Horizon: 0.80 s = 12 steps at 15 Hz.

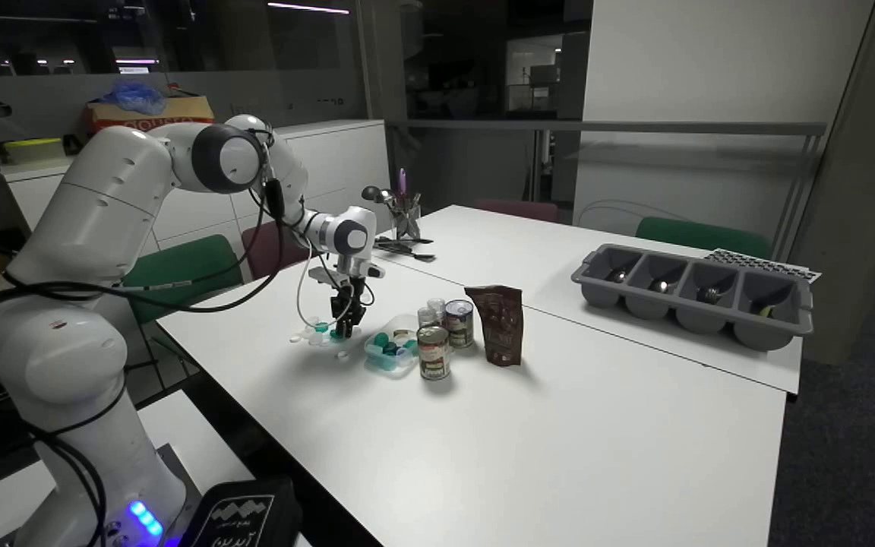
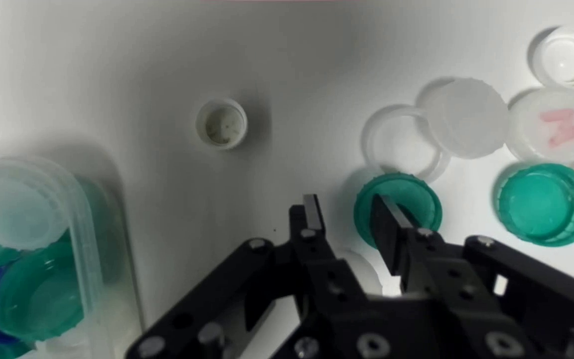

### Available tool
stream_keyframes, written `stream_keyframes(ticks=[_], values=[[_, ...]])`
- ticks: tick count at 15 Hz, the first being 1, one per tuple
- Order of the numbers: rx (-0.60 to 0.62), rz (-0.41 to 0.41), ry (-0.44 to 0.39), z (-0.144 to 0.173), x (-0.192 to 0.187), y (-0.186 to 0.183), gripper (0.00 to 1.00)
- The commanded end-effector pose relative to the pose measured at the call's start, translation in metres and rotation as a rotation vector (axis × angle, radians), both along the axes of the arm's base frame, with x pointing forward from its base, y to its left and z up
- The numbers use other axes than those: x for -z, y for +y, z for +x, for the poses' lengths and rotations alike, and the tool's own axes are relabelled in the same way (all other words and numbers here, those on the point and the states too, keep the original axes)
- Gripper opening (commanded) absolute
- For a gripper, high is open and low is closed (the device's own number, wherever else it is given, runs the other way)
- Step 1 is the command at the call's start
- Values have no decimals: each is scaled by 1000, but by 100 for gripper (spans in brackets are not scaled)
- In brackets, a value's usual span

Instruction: Put one green cap in the bowl

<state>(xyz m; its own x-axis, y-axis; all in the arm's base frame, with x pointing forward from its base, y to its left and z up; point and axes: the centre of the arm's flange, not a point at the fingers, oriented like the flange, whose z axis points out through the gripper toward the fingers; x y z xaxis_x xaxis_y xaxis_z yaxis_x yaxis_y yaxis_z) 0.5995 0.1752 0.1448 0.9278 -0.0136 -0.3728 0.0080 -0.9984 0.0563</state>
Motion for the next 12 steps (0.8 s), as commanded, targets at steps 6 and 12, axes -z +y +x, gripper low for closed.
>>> stream_keyframes(ticks=[6, 12], values=[[21, 4, -29, -12, -13, -7, 0], [50, -14, -56, -20, -29, -5, 0]])
